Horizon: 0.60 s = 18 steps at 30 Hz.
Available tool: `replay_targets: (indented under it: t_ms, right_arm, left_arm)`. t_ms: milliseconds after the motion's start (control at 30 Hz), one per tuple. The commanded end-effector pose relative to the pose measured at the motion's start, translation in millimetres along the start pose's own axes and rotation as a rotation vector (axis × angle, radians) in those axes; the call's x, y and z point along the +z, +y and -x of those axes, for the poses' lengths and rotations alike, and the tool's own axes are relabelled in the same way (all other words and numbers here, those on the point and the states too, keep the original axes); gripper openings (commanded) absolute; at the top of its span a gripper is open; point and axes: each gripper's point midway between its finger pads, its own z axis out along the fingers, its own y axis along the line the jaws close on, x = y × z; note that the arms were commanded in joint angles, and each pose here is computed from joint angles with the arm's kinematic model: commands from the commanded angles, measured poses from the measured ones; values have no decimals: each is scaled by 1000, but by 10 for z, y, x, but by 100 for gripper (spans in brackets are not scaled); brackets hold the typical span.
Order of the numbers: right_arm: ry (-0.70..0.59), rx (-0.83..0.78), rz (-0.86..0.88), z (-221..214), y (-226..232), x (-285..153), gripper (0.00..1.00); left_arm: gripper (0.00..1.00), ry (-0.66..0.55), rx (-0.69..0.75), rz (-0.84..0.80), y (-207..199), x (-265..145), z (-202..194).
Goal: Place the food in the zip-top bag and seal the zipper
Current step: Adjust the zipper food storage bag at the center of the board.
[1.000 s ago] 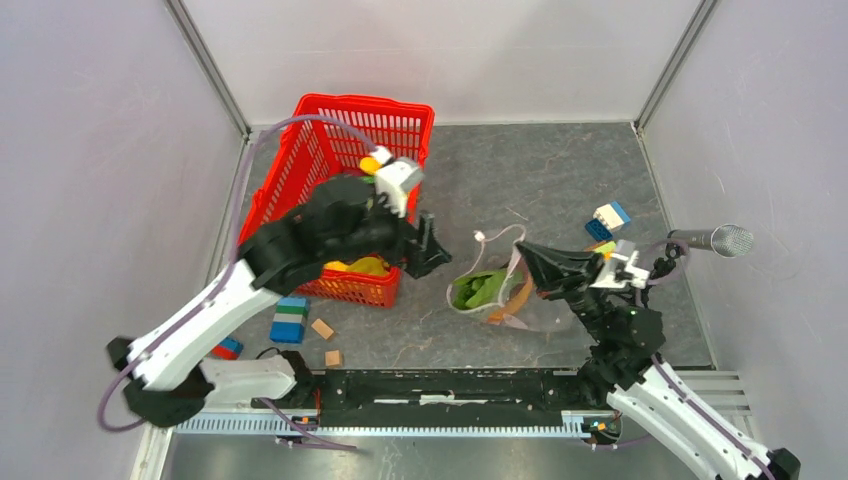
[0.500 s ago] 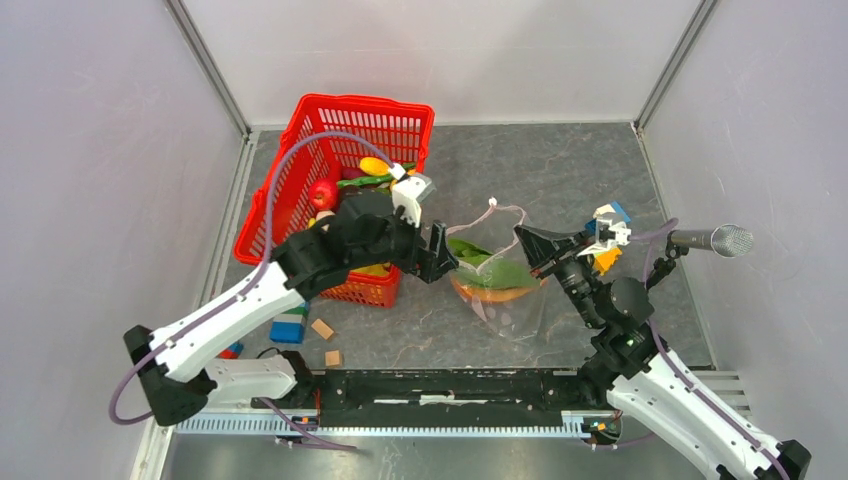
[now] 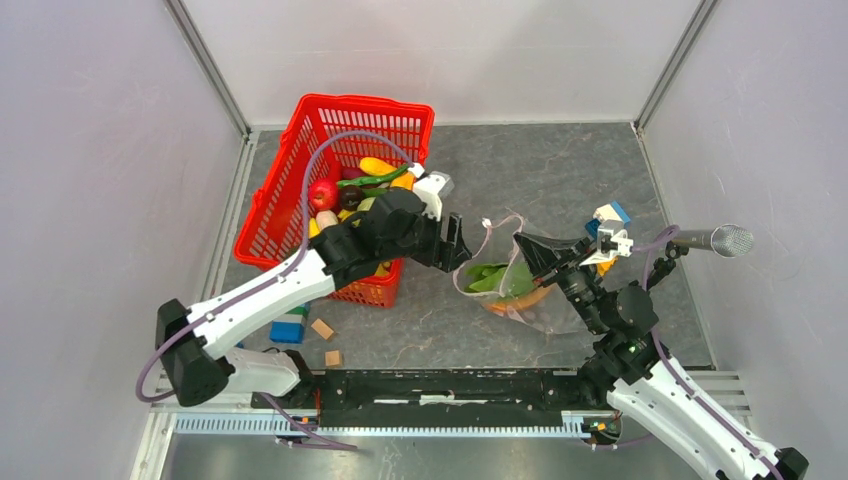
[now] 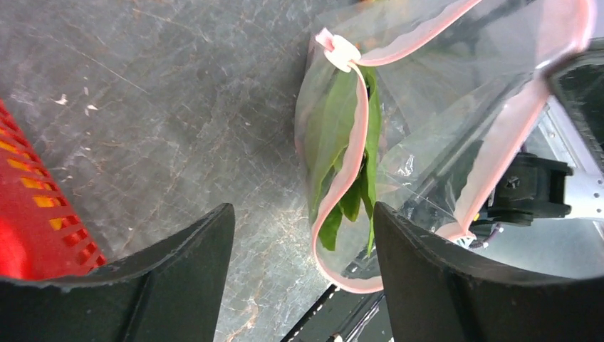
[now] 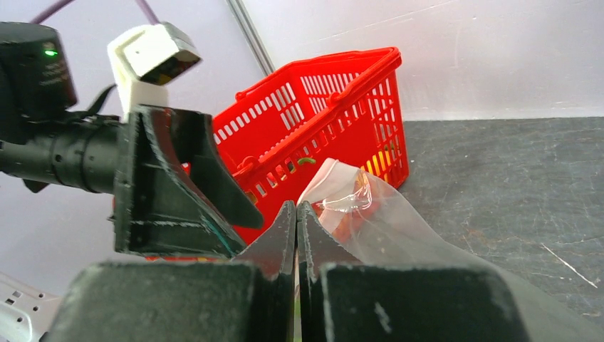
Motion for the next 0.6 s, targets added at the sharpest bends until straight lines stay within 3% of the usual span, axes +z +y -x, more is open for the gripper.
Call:
replay_targets:
  t_ms: [0, 133, 233, 467, 567]
  right_arm:
    - [-80, -14, 51, 211, 116, 1, 0]
    - [-62, -18, 40, 157, 87, 8, 0]
    - [-70, -16, 45, 165, 92, 7, 0]
    - [-87, -16, 78, 215, 160, -2, 0]
    - [-90, -16, 83, 221, 169, -9, 0]
  left_arm:
    - [76, 47, -32, -142, -261, 100, -63]
    - [78, 34, -23, -268, -436, -24, -120]
    - [77, 47, -15, -218, -312, -20, -216]
    - [65, 112, -29, -81, -30, 153, -436]
    - [53, 110, -39, -93, -55, 209, -425]
